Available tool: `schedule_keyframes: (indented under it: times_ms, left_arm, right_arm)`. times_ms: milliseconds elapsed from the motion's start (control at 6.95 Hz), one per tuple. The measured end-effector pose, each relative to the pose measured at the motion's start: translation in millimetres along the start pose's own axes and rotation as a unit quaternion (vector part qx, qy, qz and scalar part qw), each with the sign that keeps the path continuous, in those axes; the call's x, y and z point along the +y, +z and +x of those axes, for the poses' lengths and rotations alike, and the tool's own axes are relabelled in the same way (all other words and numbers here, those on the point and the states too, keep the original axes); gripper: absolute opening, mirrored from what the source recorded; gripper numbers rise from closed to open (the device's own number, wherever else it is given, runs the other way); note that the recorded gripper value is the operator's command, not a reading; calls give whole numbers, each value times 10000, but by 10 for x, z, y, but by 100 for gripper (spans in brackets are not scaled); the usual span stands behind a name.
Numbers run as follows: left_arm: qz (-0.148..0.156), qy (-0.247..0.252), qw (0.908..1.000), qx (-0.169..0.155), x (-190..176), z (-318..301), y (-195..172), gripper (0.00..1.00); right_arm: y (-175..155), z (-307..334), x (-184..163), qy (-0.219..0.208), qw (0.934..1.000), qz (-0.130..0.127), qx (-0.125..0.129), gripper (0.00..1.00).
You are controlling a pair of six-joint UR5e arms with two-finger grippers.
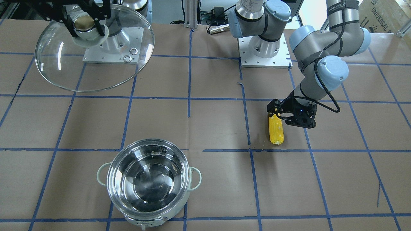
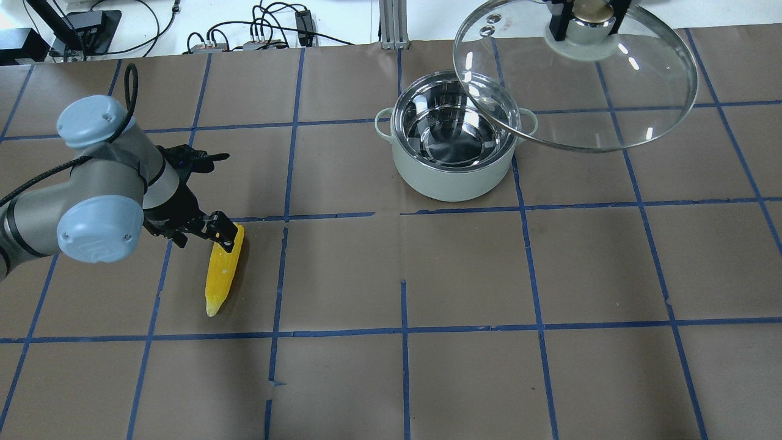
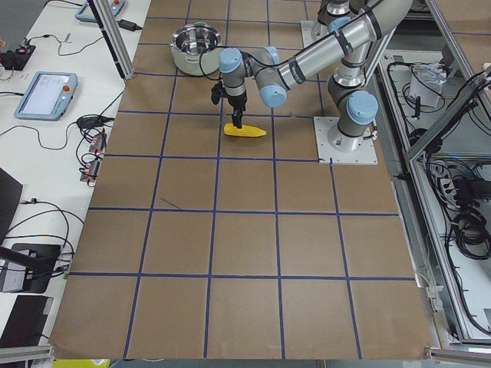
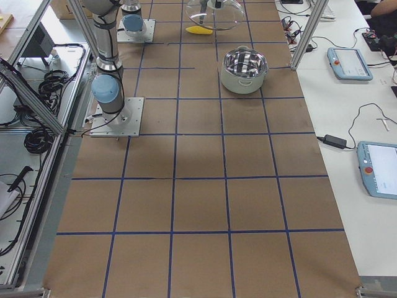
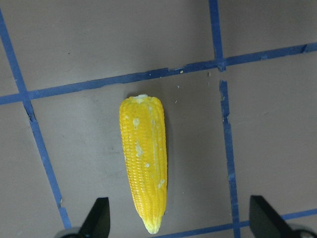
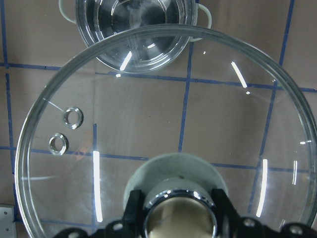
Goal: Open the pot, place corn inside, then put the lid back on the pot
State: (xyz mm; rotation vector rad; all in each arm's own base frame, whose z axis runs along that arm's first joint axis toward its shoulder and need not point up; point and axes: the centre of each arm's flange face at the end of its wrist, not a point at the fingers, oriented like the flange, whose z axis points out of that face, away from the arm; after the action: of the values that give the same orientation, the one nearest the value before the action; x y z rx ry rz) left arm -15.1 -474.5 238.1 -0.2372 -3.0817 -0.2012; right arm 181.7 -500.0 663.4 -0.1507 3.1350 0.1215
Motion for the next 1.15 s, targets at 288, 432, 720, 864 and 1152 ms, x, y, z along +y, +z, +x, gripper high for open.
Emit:
schedule_keyframes:
  times_ms: [288,432,720,864,1152]
  left_arm:
    - [2,-9,10000,24,39,-37,304,95]
    - [36,3,10000,11,19,-32,406,94]
    - [63,27,10000,46,-34,-13,532,62]
    - [154,21,9998,90,-67,-8,550,44]
    - [240,-23,9997,83,-84,-2,543,25]
  right_arm:
    - [157,28,252,18,10000,30,38,9]
    - [290,33,332,19,10000,73,43,9]
    - [617,125,418,90,9998,164,40,9]
    - [761,213,438,156,9997,183,21,9]
    - [1111,309,486,239,9994,230,8,9]
